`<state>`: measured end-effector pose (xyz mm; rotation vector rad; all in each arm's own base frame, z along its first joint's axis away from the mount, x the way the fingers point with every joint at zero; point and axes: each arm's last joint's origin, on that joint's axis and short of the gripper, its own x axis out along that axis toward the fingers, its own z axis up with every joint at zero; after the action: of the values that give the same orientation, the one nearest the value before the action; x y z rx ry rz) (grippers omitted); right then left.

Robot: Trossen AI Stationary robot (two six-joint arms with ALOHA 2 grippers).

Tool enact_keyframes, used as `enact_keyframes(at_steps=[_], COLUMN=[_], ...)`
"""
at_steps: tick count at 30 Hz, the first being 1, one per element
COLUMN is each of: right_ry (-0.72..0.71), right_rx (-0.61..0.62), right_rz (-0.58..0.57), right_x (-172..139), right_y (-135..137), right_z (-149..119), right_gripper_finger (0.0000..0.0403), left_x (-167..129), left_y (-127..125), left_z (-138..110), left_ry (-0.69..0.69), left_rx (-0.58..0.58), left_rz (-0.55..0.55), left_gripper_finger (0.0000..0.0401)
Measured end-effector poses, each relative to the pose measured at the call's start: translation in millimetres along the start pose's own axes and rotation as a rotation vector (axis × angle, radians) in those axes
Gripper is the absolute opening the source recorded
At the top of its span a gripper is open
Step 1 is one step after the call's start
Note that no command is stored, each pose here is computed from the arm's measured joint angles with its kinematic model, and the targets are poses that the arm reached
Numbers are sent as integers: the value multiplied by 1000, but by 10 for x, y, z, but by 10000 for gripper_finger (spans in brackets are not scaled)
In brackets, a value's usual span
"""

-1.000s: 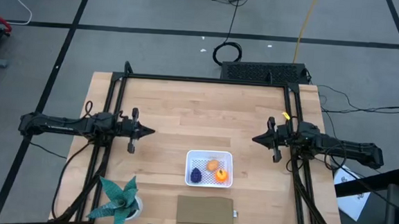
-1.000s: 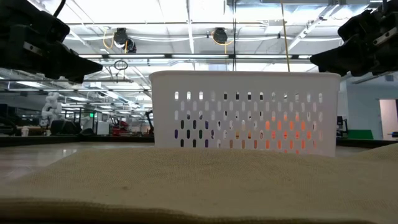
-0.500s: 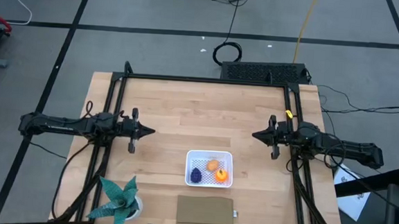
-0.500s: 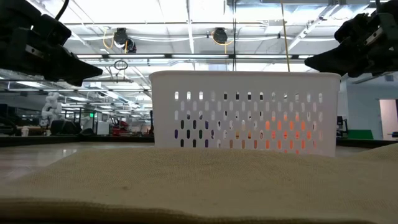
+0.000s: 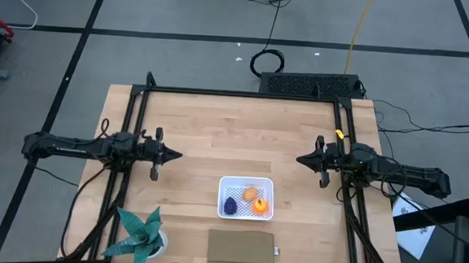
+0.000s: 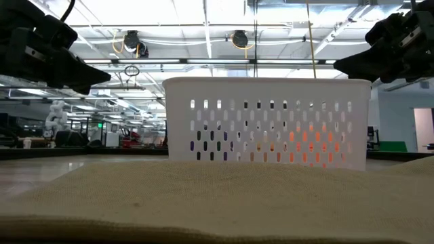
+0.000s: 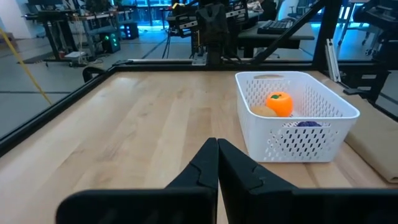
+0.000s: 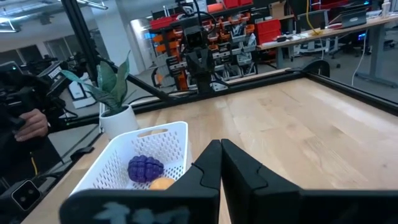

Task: Pick and placing Produce into tupperware
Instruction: Return to Home Position

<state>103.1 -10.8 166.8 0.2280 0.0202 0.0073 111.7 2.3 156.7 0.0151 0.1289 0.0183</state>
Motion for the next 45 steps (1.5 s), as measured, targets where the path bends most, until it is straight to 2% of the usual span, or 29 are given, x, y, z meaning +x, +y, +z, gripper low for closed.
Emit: enact_keyframes(at_steps=[5,13,26,30,33,45], right_ry=[0,0,0,-18,-13,-14], right_rx=[-1,-1,-3,-188,-270,-259], right_rz=[0,0,0,1,-1,-2], right_x=[0,0,0,0,0,0], right_y=[0,0,0,3,2,2], right_z=[0,0,0,17,13,14], right_gripper_finger=[0,0,0,0,0,0], left_x=[0,0,0,0,0,0], left_y=[0,1,1,1,1,1], left_z=[4,7,7,7,7,7], left_ry=[-4,-7,-7,-8,-7,-8], left_rx=[7,6,4,5,5,5], left_rz=[1,3,3,4,4,4], left_gripper_finger=[3,23,24,24,24,24])
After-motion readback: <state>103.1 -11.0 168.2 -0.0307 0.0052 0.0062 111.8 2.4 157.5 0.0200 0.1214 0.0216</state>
